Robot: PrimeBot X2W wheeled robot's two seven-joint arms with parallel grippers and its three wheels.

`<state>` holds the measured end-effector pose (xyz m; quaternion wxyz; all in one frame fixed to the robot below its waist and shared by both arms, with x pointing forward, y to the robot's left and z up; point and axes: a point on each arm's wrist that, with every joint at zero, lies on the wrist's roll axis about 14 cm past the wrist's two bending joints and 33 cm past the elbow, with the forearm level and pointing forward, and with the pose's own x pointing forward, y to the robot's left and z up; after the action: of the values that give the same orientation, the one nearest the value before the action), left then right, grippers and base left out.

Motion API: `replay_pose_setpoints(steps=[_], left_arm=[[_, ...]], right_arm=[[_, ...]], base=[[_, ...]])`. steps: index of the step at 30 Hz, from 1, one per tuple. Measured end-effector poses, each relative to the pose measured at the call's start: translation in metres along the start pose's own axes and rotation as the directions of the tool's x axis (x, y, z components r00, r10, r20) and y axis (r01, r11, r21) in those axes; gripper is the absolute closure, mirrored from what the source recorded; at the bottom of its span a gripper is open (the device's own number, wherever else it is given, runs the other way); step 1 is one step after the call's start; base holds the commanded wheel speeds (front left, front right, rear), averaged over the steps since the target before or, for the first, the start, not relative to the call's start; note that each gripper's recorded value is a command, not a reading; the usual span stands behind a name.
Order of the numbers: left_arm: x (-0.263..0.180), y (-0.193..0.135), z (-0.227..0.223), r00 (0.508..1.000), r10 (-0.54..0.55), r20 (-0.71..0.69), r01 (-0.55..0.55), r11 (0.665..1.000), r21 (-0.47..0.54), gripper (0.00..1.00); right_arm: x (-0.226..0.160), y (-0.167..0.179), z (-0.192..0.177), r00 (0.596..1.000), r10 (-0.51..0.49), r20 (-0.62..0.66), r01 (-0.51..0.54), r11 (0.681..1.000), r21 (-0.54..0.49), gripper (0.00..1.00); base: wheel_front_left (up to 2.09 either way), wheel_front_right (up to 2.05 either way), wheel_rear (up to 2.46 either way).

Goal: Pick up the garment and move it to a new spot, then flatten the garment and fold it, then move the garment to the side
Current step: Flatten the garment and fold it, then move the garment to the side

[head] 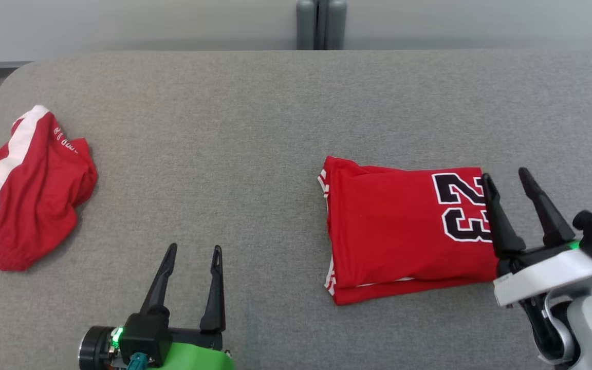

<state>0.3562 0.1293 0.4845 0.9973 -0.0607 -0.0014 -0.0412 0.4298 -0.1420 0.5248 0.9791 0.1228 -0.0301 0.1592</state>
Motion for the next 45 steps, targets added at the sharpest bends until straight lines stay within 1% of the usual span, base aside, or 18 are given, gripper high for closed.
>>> replay_pose_setpoints(steps=[4, 5, 9, 12, 19, 25, 32, 45], left_arm=[[-0.001, 0.002, 0.008, 1.000, 0.002, 0.028, -0.003, 1.000, 0.015, 0.00], [-0.002, 0.002, 0.010, 1.000, 0.001, 0.032, -0.002, 1.000, 0.021, 0.00], [-0.005, 0.002, 0.021, 0.998, -0.003, 0.066, 0.001, 1.000, 0.021, 0.00], [-0.012, -0.001, 0.024, 0.997, -0.022, 0.077, 0.021, 1.000, 0.015, 0.00], [-0.029, -0.001, 0.026, 0.996, -0.034, 0.081, 0.032, 0.999, 0.026, 0.00], [-0.038, -0.002, 0.024, 0.996, -0.036, 0.077, 0.033, 0.999, 0.030, 0.00], [-0.042, -0.001, 0.024, 0.997, -0.030, 0.077, 0.027, 0.999, 0.040, 0.00], [-0.044, -0.001, 0.020, 0.997, -0.029, 0.065, 0.026, 0.999, 0.043, 0.00]], right_arm=[[-0.021, -0.013, -0.014, 0.999, -0.045, -0.018, 0.043, 0.994, -0.101, 0.00], [-0.024, -0.014, -0.011, 0.998, -0.060, -0.007, 0.059, 0.993, -0.104, 0.00], [-0.032, -0.007, 0.022, 0.991, -0.082, 0.107, 0.097, 0.984, -0.151, 0.00], [-0.051, -0.004, 0.021, 0.987, -0.111, 0.113, 0.128, 0.979, -0.161, 0.00], [-0.078, 0.012, 0.009, 0.989, -0.116, 0.087, 0.129, 0.978, -0.163, 0.00], [-0.088, 0.022, 0.005, 0.990, -0.117, 0.082, 0.128, 0.982, -0.137, 0.00], [-0.089, 0.028, 0.008, 0.990, -0.106, 0.094, 0.117, 0.985, -0.129, 0.00], [-0.089, 0.029, 0.008, 0.991, -0.100, 0.094, 0.112, 0.985, -0.131, 0.00]], base=[[0.00, 0.00, 0.00], [0.00, 0.00, 0.00], [0.00, 0.00, 0.00], [0.00, 0.00, 0.00], [0.00, 0.00, 0.00], [0.00, 0.00, 0.00], [0.00, 0.00, 0.00], [0.00, 0.00, 0.00]])
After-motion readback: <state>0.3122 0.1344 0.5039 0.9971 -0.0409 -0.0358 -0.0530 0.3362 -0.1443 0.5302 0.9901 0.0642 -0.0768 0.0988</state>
